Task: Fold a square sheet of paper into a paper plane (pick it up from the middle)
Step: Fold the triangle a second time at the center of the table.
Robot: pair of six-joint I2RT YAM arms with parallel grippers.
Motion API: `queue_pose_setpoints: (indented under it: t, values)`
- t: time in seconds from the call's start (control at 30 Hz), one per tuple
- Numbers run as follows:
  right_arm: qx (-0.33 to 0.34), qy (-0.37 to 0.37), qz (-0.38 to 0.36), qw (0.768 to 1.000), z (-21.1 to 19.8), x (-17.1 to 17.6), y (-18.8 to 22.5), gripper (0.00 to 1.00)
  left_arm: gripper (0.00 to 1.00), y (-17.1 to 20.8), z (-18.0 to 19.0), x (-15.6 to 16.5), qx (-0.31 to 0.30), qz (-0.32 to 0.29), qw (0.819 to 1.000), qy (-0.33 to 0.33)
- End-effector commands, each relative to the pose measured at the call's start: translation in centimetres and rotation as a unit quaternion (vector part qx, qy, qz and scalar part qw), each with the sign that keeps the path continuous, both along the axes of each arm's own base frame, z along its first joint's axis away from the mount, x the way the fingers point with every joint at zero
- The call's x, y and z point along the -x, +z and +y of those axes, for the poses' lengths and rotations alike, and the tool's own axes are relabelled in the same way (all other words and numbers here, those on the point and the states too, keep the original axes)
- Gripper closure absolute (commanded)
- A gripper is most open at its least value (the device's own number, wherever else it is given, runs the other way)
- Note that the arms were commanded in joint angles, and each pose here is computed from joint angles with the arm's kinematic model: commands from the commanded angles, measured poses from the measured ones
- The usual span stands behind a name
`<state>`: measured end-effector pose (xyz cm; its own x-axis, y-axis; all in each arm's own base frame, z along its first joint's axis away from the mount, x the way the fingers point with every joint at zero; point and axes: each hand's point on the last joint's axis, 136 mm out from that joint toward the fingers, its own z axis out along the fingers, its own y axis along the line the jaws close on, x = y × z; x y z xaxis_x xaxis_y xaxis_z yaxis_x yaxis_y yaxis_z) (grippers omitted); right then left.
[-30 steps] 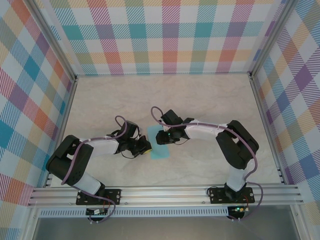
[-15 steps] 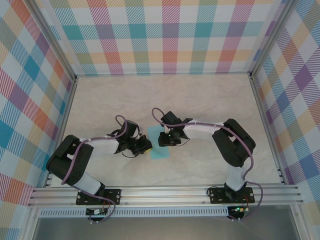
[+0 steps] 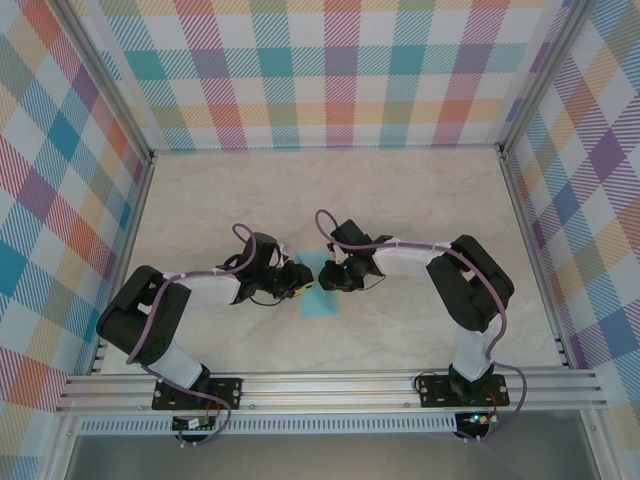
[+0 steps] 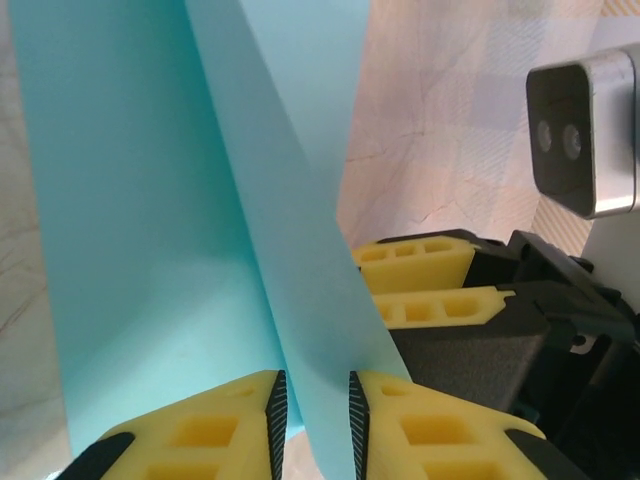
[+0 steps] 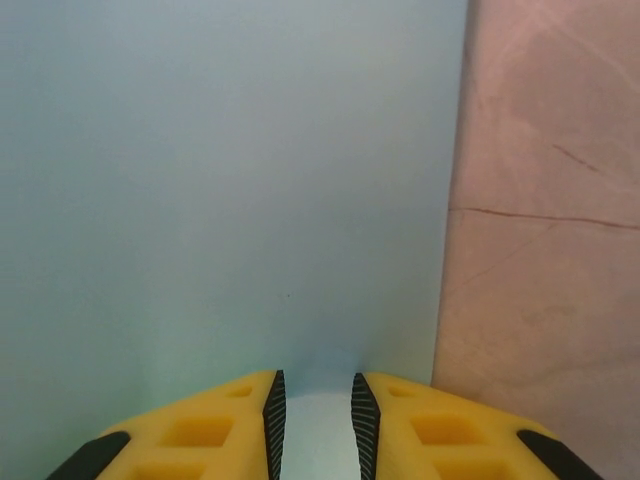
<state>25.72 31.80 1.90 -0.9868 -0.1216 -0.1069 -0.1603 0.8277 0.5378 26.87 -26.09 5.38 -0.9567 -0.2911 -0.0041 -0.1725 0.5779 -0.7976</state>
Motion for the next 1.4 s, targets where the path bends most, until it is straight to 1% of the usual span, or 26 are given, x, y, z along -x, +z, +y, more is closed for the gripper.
queue_pose_setpoints:
  t: [0.0,0.13,0.3,0.5,0.6,0.73,0.83,0.97,1.13,1.27,1.37]
  values:
    - [-0.016,-0.013,0.032,0.999,-0.4,0.6,-0.6,0.72,0.72,0.6,-1.1,-0.6,0.013,-0.010,1.000,-0.005]
    - [-0.032,-0.015,0.048,0.998,-0.1,0.6,-0.3,0.74,0.71,-0.3,-0.9,-0.7,0.002,-0.004,1.000,-0.002]
    - [-0.048,-0.036,0.062,0.996,-0.3,0.2,0.4,0.77,0.69,-1.4,-0.6,-0.8,-0.016,0.007,1.000,0.005]
    - [-0.068,-0.058,0.060,0.994,-0.8,-0.5,2.2,0.76,0.68,-2.3,-0.3,-0.9,-0.030,0.015,0.999,0.008]
    - [-0.075,-0.069,0.053,0.993,-1.4,-0.5,3.0,0.72,0.68,-2.7,-0.3,-0.9,-0.034,0.020,0.999,0.007]
    - [-0.076,-0.081,0.014,0.994,-2.9,-0.8,4.4,0.61,0.68,-2.9,-0.2,-0.8,-0.038,0.021,0.999,0.009]
    - [-0.076,-0.048,-0.034,0.995,-3.6,-0.7,5.5,0.54,0.68,-2.9,-0.2,-0.8,-0.038,0.022,0.999,0.009]
    - [-0.095,0.019,-0.054,0.994,-3.1,0.4,6.3,0.48,0.67,-2.9,-0.2,-0.9,-0.038,0.021,0.999,0.010]
    - [-0.112,0.050,-0.033,0.992,-2.3,1.2,6.0,0.49,0.67,-2.7,-0.2,-0.8,-0.037,0.019,0.999,0.010]
    - [-0.123,0.060,-0.015,0.991,-1.8,1.5,5.7,0.55,0.67,-2.6,-0.1,-0.9,-0.037,0.018,0.999,0.011]
    - [-0.113,0.061,-0.005,0.992,-1.9,1.6,5.1,0.59,0.67,-2.5,-0.2,-0.9,-0.037,0.018,0.999,0.010]
